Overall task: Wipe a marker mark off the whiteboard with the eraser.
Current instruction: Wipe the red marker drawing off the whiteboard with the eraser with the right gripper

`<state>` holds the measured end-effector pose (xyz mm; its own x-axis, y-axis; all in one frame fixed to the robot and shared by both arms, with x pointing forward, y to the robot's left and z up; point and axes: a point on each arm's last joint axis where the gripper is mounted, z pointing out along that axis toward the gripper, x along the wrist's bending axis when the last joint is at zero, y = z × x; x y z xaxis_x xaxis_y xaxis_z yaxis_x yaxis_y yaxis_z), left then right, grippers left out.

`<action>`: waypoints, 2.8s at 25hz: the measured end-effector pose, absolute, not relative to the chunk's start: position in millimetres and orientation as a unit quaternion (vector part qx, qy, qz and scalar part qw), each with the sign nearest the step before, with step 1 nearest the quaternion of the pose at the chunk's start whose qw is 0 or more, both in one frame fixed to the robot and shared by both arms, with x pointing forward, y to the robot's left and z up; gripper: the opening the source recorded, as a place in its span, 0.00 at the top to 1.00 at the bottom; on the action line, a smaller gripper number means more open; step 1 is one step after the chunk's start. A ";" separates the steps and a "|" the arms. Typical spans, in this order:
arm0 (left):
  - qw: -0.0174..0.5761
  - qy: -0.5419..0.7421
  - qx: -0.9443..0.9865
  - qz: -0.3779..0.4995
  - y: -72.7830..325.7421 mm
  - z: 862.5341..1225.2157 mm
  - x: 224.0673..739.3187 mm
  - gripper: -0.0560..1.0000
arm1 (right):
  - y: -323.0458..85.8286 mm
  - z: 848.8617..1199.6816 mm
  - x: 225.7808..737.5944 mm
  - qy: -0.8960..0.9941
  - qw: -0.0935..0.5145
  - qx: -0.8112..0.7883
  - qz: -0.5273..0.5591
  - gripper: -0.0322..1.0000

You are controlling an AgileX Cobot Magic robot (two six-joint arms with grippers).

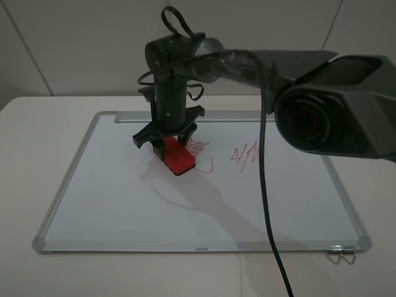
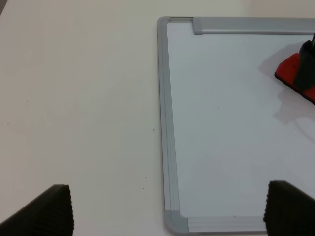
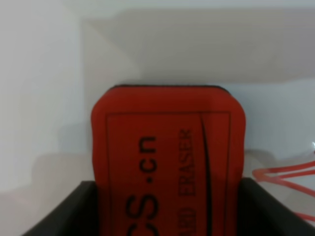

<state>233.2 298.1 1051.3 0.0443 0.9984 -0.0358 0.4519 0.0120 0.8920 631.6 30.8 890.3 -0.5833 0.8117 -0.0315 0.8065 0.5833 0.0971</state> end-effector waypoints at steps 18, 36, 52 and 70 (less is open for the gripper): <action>0.389 0.595 0.609 0.351 298.1 1051.3 233.2 0.21 | -43.0 891.3 684.4 0.851 0.058 0.522 0.028 0.49; 0.389 0.595 0.609 0.351 298.1 1051.3 233.2 0.21 | 45.0 890.6 620.5 0.897 0.032 0.438 0.042 0.49; 0.389 0.595 0.609 0.351 298.1 1051.3 233.2 0.21 | 23.1 886.8 612.5 0.896 0.032 0.443 0.020 0.49; 0.389 0.595 0.609 0.351 298.1 1051.3 233.2 0.21 | -35.4 889.3 585.8 0.888 0.023 0.456 -0.046 0.49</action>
